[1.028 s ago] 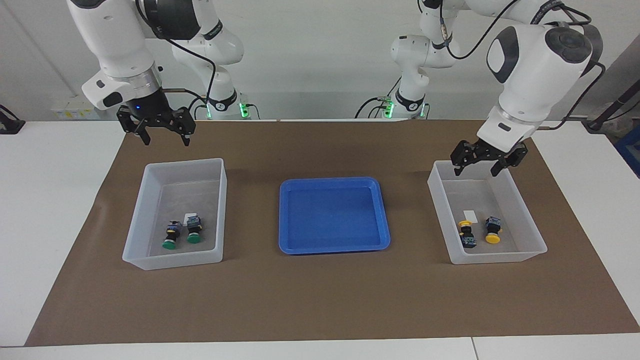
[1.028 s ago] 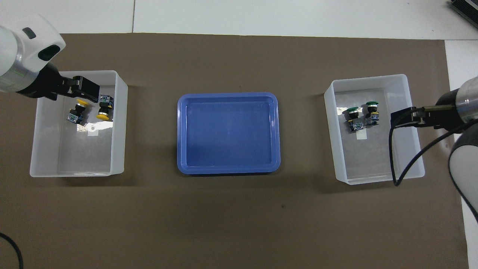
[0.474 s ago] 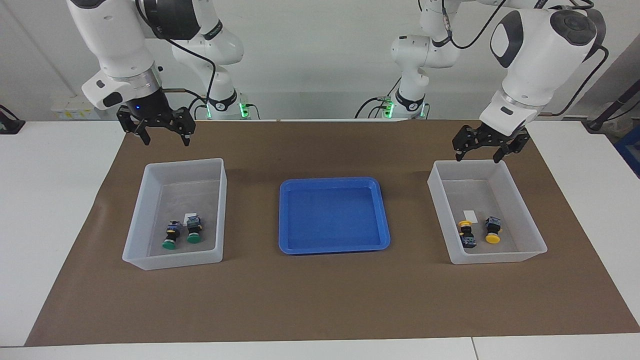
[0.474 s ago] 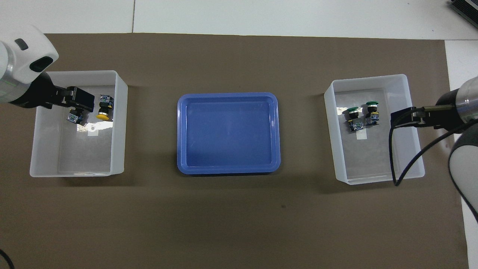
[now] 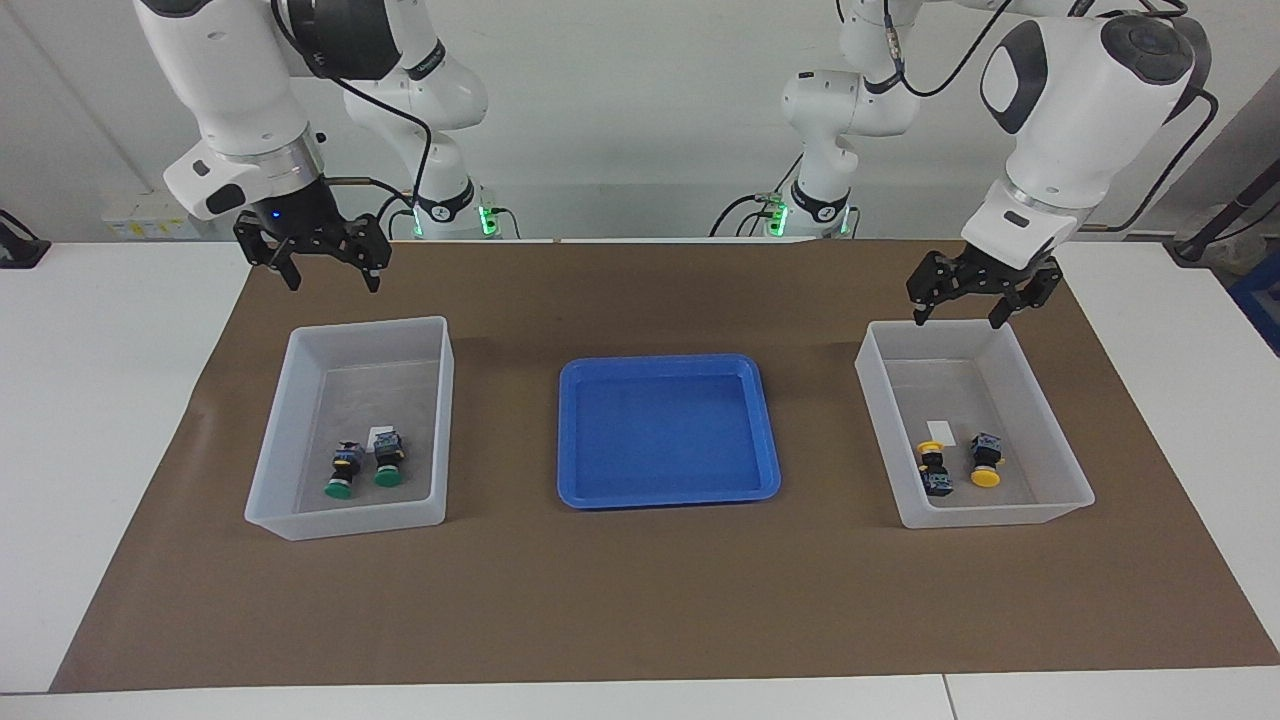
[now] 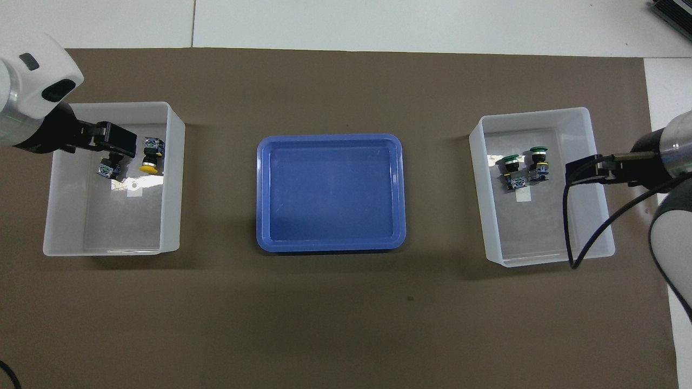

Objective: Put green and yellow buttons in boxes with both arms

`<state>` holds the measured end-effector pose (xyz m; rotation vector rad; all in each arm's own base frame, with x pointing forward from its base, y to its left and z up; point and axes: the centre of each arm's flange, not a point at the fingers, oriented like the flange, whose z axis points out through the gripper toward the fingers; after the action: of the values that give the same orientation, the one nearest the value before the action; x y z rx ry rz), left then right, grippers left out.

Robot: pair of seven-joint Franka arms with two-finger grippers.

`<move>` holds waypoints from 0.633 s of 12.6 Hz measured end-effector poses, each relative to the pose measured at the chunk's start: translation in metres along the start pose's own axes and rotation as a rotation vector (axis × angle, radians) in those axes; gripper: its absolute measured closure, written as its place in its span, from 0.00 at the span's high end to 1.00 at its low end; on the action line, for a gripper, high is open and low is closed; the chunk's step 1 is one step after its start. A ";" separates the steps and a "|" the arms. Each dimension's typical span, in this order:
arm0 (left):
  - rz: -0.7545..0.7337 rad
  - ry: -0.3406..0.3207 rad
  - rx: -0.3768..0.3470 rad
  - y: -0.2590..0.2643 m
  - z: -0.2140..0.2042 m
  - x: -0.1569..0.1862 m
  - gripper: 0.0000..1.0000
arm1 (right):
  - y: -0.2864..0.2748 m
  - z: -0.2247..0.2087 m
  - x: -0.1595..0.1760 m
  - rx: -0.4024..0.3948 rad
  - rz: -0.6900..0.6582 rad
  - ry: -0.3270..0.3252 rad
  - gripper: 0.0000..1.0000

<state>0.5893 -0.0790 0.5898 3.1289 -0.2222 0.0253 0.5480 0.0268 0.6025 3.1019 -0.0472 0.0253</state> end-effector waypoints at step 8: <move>-0.006 0.006 0.000 -0.003 -0.001 0.000 1.00 | 0.000 0.000 0.000 0.000 0.000 0.000 1.00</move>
<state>0.5892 -0.0764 0.5908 3.1291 -0.2134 0.0349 0.5481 0.0268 0.6024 3.1019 -0.0472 0.0252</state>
